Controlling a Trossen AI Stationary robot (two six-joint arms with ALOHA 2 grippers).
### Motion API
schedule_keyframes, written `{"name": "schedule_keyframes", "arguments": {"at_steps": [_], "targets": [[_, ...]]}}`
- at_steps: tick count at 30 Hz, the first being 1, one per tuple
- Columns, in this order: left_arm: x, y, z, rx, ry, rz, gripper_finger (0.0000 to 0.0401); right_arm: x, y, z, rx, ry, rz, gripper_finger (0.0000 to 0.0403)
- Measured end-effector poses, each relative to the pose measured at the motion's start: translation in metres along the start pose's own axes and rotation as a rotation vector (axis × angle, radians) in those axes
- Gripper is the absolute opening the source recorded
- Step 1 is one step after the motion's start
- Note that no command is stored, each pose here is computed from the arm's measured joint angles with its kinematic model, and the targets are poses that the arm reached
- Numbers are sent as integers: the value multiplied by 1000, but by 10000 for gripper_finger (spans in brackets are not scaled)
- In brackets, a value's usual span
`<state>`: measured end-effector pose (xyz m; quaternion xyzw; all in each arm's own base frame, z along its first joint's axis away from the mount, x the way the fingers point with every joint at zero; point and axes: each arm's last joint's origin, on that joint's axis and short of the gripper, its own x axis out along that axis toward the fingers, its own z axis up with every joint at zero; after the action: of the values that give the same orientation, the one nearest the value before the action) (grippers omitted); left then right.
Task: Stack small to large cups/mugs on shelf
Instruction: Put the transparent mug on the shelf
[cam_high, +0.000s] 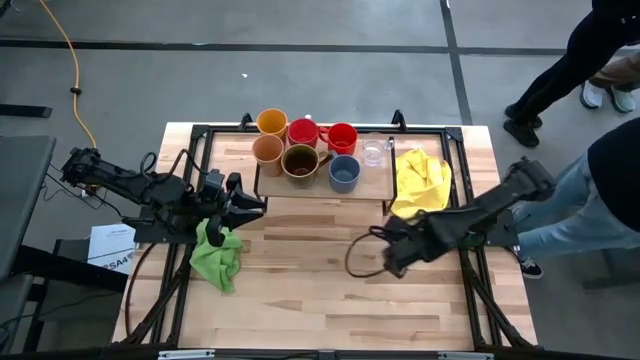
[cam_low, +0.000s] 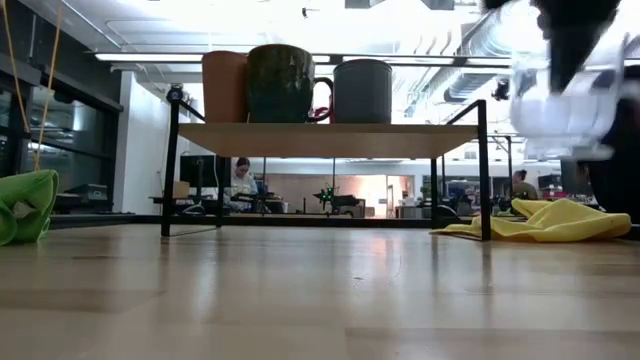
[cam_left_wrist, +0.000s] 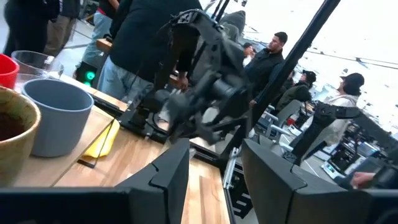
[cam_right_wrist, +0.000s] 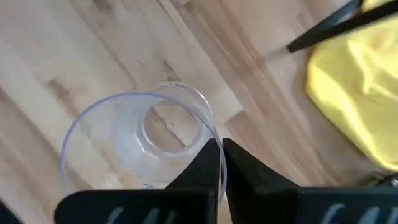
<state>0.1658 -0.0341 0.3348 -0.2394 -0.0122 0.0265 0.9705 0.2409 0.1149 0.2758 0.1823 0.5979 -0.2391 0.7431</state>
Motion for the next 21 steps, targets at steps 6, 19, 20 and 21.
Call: {"name": "schedule_keyframes", "arguments": {"at_steps": [6,19,20,21], "targets": [[0,0,0,0,-11,18,134,-26,-23,-32,30,-59,13,0],[0,0,0,0,-11,18,134,-57,-65,-46,157,-280,285,0],[0,0,0,-1,-11,18,133,-68,-68,-40,152,-323,291,0],[0,0,0,0,-11,18,133,-80,-72,-34,143,-361,289,0]]}}
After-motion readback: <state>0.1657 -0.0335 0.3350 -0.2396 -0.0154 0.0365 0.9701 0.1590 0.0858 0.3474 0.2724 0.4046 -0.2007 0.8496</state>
